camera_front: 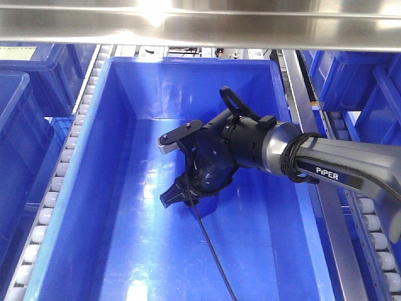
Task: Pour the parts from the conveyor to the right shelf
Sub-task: 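Swing the right gripper with the block over the empty bin, then open the right gripper to drop the block into the bin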
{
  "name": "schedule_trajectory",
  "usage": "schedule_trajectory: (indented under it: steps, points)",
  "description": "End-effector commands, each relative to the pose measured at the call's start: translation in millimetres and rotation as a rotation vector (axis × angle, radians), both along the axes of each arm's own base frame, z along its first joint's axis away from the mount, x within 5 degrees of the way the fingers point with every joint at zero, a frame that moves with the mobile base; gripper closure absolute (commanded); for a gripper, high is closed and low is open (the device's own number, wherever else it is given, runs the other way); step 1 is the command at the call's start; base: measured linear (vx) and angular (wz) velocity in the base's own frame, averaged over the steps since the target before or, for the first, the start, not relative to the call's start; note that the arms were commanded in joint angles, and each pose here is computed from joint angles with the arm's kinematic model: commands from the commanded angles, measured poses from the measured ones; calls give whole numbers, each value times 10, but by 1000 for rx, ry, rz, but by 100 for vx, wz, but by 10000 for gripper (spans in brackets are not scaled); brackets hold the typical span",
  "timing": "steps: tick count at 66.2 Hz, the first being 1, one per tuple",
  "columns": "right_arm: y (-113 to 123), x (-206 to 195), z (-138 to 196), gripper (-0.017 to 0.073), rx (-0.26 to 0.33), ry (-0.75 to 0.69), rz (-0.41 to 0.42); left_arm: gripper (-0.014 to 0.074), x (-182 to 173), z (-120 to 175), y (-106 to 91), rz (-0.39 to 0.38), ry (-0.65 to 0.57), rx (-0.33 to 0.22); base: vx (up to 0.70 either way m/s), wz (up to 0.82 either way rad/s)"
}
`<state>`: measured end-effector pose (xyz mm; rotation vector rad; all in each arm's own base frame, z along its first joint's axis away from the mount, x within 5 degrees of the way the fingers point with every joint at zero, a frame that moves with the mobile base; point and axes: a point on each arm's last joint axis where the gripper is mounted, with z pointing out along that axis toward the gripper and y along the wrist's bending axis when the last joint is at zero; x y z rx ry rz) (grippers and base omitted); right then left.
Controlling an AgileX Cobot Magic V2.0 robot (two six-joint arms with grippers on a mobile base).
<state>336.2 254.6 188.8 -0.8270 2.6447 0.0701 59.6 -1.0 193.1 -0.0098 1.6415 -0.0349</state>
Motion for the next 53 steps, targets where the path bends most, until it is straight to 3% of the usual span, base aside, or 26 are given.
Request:
schedule_trajectory:
  steps: [1,13,23,34,53]
  points:
    - [-9,35,226,393,35,-70,6,599,10,128,-5,-8,-81,-18,0,0]
    - [-13,41,241,123,33,-81,6,599,10,128,-5,-8,-81,-18,0,0]
    - [-9,40,414,-43,86,-146,-10,599,10,128,-5,-8,-81,-18,0,0]
    - [-31,3,679,-46,163,-221,-24,599,10,128,-5,-8,-81,-18,0,0]
    - [-142,-122,1025,24,201,-333,-6,599,10,128,-5,-8,-81,-18,0,0]
